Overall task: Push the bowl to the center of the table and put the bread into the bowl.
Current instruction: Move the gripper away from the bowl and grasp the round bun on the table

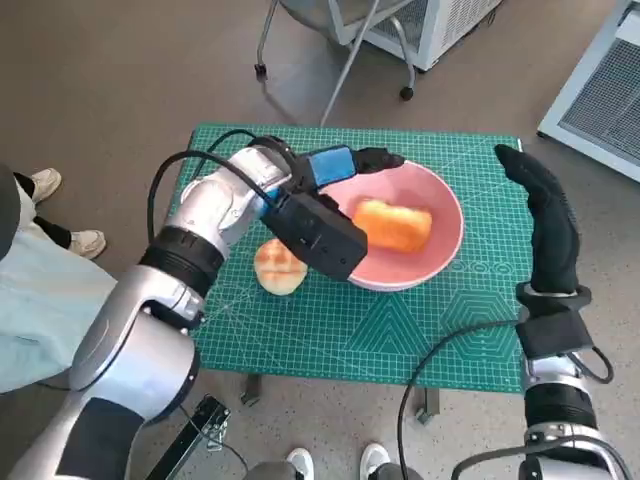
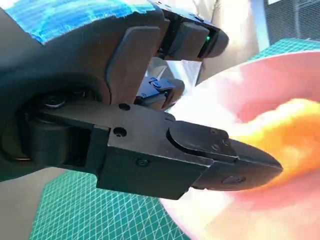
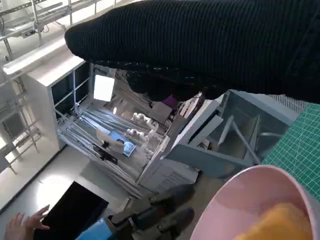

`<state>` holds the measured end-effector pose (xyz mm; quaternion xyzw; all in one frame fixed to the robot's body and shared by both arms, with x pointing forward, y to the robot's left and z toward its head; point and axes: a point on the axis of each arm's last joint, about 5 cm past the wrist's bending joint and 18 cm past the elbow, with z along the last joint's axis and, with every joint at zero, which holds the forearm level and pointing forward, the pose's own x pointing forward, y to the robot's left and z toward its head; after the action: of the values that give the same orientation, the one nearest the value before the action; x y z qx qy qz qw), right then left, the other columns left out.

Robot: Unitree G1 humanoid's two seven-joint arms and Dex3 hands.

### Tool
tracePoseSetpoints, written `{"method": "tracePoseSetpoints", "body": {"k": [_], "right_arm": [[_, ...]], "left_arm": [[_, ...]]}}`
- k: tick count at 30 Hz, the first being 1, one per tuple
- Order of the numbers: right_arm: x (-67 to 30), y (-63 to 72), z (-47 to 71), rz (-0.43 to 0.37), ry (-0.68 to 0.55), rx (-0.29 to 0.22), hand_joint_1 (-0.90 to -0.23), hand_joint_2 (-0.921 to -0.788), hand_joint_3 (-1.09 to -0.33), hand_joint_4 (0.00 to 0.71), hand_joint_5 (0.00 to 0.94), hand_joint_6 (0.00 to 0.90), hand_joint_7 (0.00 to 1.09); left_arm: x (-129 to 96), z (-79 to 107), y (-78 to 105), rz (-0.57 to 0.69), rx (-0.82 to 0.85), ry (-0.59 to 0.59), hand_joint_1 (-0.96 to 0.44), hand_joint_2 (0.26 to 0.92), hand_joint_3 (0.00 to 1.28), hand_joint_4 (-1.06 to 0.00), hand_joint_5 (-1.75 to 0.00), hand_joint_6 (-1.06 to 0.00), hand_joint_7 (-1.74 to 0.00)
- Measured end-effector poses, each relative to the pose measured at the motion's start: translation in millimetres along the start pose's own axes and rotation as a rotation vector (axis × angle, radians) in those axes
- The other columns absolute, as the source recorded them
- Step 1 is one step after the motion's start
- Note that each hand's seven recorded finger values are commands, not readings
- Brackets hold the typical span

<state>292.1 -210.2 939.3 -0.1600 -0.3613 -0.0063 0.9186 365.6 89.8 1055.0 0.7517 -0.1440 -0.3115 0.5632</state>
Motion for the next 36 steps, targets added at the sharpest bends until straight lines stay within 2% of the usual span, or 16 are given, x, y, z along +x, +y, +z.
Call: {"method": "tracePoseSetpoints", "body": {"k": [8,15,25,36], "right_arm": [[-0.1,1.2,0.0,-0.002,0.001,0.010,-0.559,-0.921,-0.866,0.317,0.016,0.028,0.83],[0.1,1.2,-0.1,-0.002,0.003,0.022,-0.558,-0.921,-0.867,0.327,0.020,0.028,0.82],[1.0,3.3,0.3,0.018,0.000,0.029,-0.550,-0.921,-0.872,0.330,0.020,0.027,0.82],[4.8,6.5,1.3,0.042,-0.003,0.037,-0.538,-0.921,-0.888,0.331,0.019,0.018,0.83]], "left_arm": [[-14,-9.2,14.5,0.078,0.006,-0.042,-0.23,0.752,0.00,-0.07,-0.02,-0.22,-0.05],[-43,-22.6,23.0,0.144,0.056,-0.062,-0.20,0.732,0.00,-0.11,-0.03,-0.26,-0.07],[-89,-36.0,14.1,0.113,0.211,-0.034,-0.22,0.713,0.00,-0.27,-0.03,-0.42,-0.06],[-120,-41.9,3.1,0.053,0.279,0.016,-0.25,0.722,0.00,-0.32,-0.03,-0.45,-0.07]]}}
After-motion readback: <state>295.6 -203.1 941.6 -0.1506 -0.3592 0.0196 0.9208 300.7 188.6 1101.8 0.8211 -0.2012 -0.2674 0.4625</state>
